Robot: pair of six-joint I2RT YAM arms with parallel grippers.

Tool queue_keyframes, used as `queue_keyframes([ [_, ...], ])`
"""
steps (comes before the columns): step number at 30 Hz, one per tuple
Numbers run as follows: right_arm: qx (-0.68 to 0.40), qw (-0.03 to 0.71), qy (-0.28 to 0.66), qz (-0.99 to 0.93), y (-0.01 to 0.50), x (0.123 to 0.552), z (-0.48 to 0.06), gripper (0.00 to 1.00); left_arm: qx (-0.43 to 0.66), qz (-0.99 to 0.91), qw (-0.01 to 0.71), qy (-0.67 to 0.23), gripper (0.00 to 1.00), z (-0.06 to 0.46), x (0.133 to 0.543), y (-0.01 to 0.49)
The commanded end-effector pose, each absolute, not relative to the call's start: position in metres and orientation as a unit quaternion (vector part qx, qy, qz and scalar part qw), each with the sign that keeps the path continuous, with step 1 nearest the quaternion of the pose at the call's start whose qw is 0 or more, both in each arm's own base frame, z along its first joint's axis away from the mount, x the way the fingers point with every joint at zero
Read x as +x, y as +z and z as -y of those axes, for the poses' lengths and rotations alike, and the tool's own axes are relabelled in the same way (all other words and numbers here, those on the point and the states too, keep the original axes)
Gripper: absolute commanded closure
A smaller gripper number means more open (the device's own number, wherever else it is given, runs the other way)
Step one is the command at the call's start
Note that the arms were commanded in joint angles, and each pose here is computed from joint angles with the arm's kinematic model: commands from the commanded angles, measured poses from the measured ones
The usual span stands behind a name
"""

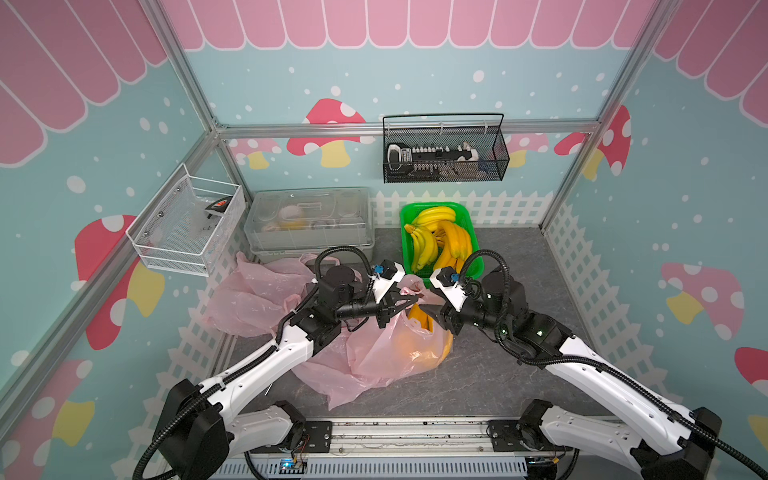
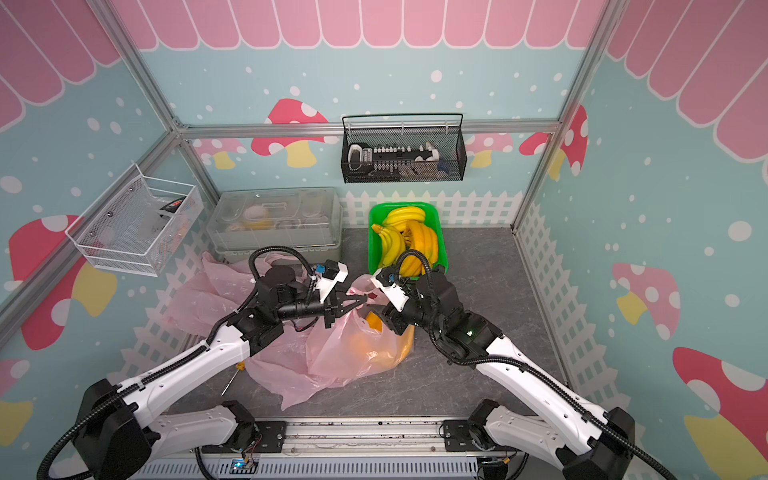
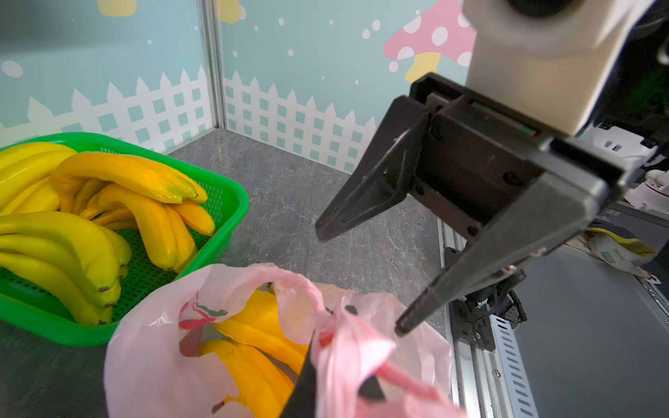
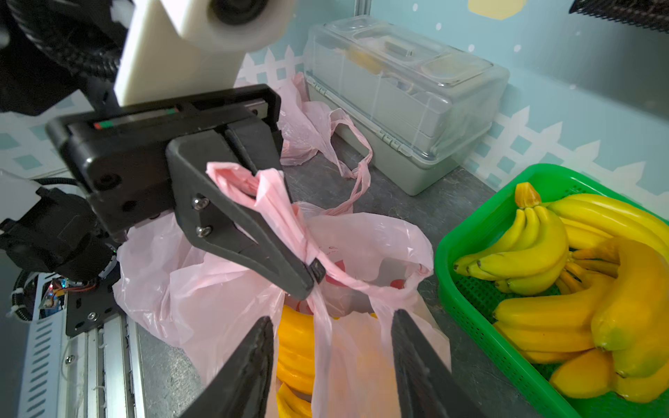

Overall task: Place the banana into a plastic bag & tie a knot
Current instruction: Cross the plastic bag at the center of the board.

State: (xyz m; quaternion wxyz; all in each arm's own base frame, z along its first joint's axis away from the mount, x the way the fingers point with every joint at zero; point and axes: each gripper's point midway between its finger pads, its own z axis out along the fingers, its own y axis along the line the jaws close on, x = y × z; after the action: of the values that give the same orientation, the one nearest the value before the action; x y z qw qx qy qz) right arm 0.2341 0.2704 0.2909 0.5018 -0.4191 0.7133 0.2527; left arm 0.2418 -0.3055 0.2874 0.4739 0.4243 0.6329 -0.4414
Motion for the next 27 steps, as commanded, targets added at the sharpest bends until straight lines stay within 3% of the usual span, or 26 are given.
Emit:
queue_keyframes([
  [1,-0.468,0.504,0.262,-0.677,0.292,0.225,-0.28,0.47,0.452,-0.611,0.466,-0.453,1.0,0.308,0.226,0.289],
  [9,-0.478,0.515,0.268,-0.659,0.288,0.226,-0.286,0.48,0.469,-0.602,0.443,-0.471,1.0,0.313,0.218,0.287],
  [27,-0.495,0.503,0.293,-0.645,0.274,0.217,-0.294,0.59,0.479,-0.585,0.421,-0.501,1.0,0.315,0.207,0.293],
])
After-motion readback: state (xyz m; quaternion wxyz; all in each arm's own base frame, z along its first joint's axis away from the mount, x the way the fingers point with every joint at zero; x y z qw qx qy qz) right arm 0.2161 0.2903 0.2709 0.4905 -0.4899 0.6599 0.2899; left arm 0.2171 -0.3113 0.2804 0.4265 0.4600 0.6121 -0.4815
